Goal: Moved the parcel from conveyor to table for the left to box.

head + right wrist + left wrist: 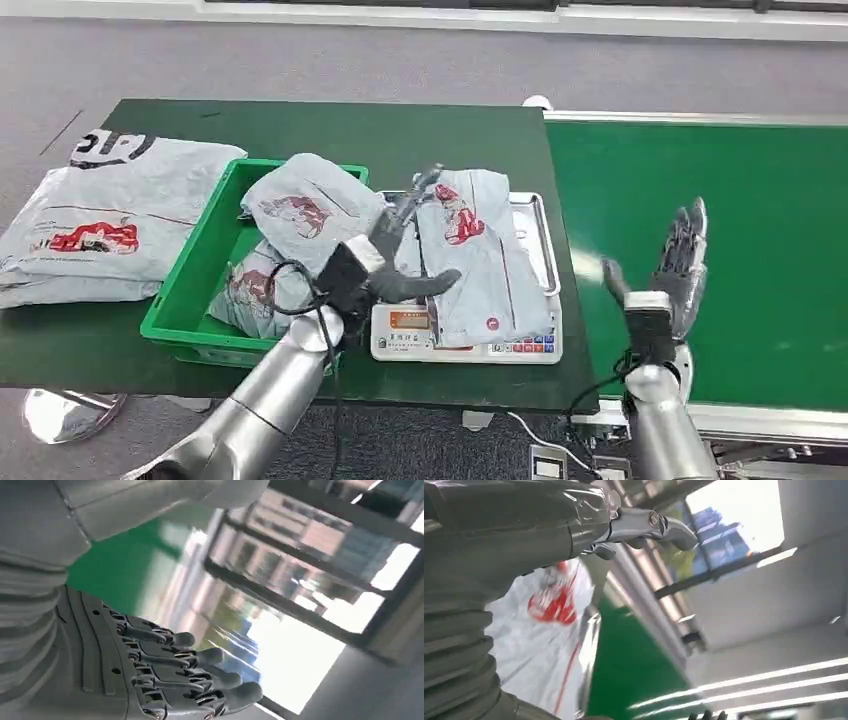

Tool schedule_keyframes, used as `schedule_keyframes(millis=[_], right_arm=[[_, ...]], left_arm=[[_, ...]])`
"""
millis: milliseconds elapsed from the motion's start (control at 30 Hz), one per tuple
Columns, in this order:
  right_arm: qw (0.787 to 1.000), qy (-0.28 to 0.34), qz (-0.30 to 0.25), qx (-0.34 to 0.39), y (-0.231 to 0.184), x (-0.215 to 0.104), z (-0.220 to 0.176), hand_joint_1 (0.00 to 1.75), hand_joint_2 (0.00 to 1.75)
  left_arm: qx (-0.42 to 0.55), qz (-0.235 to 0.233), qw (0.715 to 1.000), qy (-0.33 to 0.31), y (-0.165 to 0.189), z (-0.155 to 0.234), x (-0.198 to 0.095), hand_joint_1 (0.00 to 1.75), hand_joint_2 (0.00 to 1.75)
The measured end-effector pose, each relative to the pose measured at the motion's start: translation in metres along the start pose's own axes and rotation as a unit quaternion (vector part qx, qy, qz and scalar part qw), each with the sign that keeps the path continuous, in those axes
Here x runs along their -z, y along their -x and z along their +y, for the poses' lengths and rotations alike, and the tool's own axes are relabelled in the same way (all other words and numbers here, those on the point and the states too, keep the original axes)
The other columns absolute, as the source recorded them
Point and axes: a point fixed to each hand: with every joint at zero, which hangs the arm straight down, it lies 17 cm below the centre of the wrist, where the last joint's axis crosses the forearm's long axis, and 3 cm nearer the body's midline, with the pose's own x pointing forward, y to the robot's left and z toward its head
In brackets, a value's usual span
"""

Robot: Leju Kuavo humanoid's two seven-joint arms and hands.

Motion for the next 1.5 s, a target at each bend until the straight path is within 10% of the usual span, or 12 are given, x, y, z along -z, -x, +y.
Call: schedule_keyframes(millis=[167, 600, 867, 900, 933, 1500], right_arm=[[0.991, -0.067, 0.05, 0.104, 0.018, -0.026, 0.02, 0.0, 1.75], [0.994, -0.051, 0.084, 0.052, 0.048, -0.041, 0.01, 0.0, 1.75], [0.993, -0.067, 0.093, 0.016, 0.055, -0.06, 0.017, 0.0, 1.75], [0.993, -0.068, 0.095, 0.019, 0.055, -0.061, 0.019, 0.0, 1.75], [0.993, -0.071, 0.095, 0.02, 0.055, -0.061, 0.021, 0.0, 1.75], [0.989, -0.094, 0.112, 0.035, 0.06, -0.064, 0.036, 0.0, 1.75]], left_arm=[[0.036, 0.122, 0.989, 0.07, 0.054, -0.037, -0.003, 0.0, 1.75], [-0.049, 0.316, 0.938, 0.132, 0.118, -0.075, -0.053, 0.0, 1.75], [0.172, 0.427, 0.883, 0.09, 0.16, -0.029, -0.068, 0.0, 1.75], [0.189, 0.428, 0.88, 0.085, 0.161, -0.025, -0.069, 1.57, 1.75], [0.202, 0.429, 0.876, 0.084, 0.162, -0.023, -0.07, 1.75, 1.75], [0.27, 0.356, 0.882, 0.146, 0.154, -0.034, -0.064, 1.75, 1.75]])
